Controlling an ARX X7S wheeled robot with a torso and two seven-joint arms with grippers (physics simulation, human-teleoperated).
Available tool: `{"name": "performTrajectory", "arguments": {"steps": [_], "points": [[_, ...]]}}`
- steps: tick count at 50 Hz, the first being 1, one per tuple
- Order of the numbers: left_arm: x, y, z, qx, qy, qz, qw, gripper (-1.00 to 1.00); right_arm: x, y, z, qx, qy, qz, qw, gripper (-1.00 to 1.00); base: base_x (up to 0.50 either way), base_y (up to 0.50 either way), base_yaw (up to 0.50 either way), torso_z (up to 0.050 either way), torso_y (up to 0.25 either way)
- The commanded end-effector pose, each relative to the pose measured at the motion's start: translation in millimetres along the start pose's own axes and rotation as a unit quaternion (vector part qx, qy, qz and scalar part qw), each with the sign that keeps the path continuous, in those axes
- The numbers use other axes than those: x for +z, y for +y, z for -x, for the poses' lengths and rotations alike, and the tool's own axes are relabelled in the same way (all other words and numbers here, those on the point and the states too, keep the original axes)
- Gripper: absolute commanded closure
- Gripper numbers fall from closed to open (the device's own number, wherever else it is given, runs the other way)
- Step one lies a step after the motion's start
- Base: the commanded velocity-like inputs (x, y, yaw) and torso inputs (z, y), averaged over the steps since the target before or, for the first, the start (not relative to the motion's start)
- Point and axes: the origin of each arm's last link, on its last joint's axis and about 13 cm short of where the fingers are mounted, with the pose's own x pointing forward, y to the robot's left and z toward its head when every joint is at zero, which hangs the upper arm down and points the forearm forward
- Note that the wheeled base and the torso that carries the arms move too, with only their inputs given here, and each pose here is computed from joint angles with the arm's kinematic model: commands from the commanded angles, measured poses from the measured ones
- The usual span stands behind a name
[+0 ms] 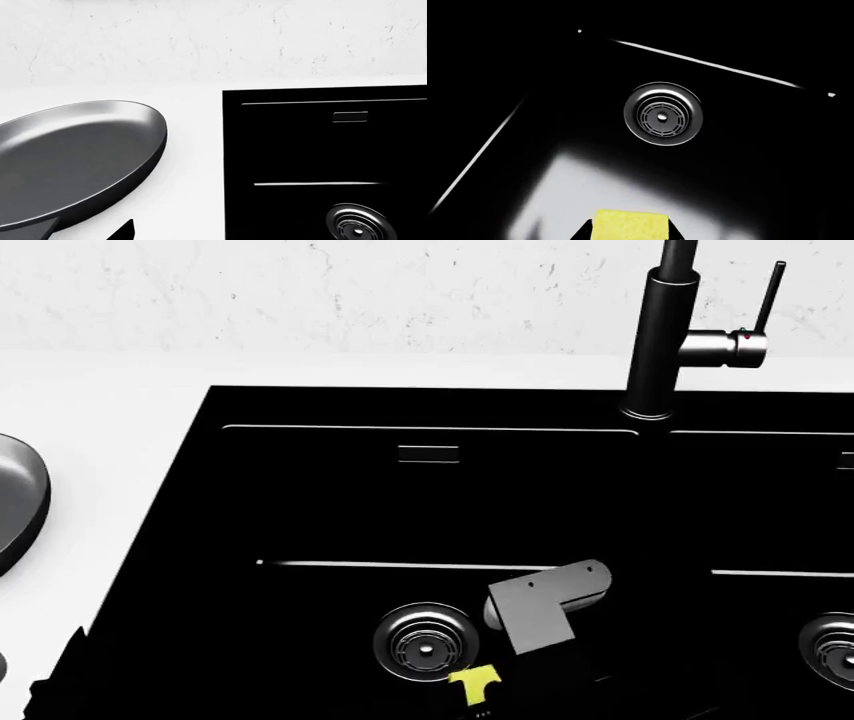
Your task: Pick the pan and sponge and place them into the sink. Then turn on the water.
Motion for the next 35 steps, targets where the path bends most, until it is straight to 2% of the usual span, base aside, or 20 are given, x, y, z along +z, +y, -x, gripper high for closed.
{"name": "performTrajectory", "arguments": {"steps": [1, 9, 13, 15, 26, 32, 33, 35], "points": [[-2, 1.2, 1, 0.004, 0.003, -0.003, 1.0, -1.0, -20, -2.3, -9, -0.014, 0.041, 0.003, 0.999, -1.0, 0.0, 0.0, 0.0, 0.0, 0.0], [-1, 1.3, 0, 0.004, 0.002, -0.003, 1.0, -1.0, -16, -2.4, -5, -0.016, 0.03, -0.001, 0.999, -1.0, 0.0, 0.0, 0.0, 0.0, 0.0], [-1, 1.5, 1, 0.003, 0.003, -0.004, 1.0, -1.0, -9, -0.1, 3, -0.021, 0.017, 0.01, 1.0, -1.0, 0.0, 0.0, 0.0, 0.0, 0.0], [-1, -3.0, -3, 0.003, 0.003, -0.004, 1.0, -1.0, 0, 1.5, 12, -0.022, -0.003, 0.012, 1.0, -1.0, 0.0, 0.0, 0.0, 0.0, 0.0], [-2, -3.2, -4, 0.003, 0.004, -0.004, 1.0, -1.0, 38, 5.6, 64, -0.042, -0.112, 0.007, 0.993, -1.0, 0.0, 0.0, 0.0, 0.0, 0.0], [-1, -0.4, -2, 0.002, 0.003, -0.003, 1.0, -1.0, 42, 6.3, 83, -0.059, -0.152, 0.013, 0.986, -1.0, 0.0, 0.0, 0.0, 0.0, 0.0], [-1, -0.5, -2, 0.002, 0.003, -0.003, 1.0, -1.0, 40, 5.4, 86, -0.069, -0.165, -0.004, 0.984, -1.0, 0.0, 0.0, 0.0, 0.0, 0.0], [0, -2.1, -3, 0.003, 0.003, -0.001, 1.0, -1.0, 37, 5.0, 89, -0.076, -0.181, -0.008, 0.981, -1.0, 0.0, 0.0, 0.0, 0.0, 0.0]]}}
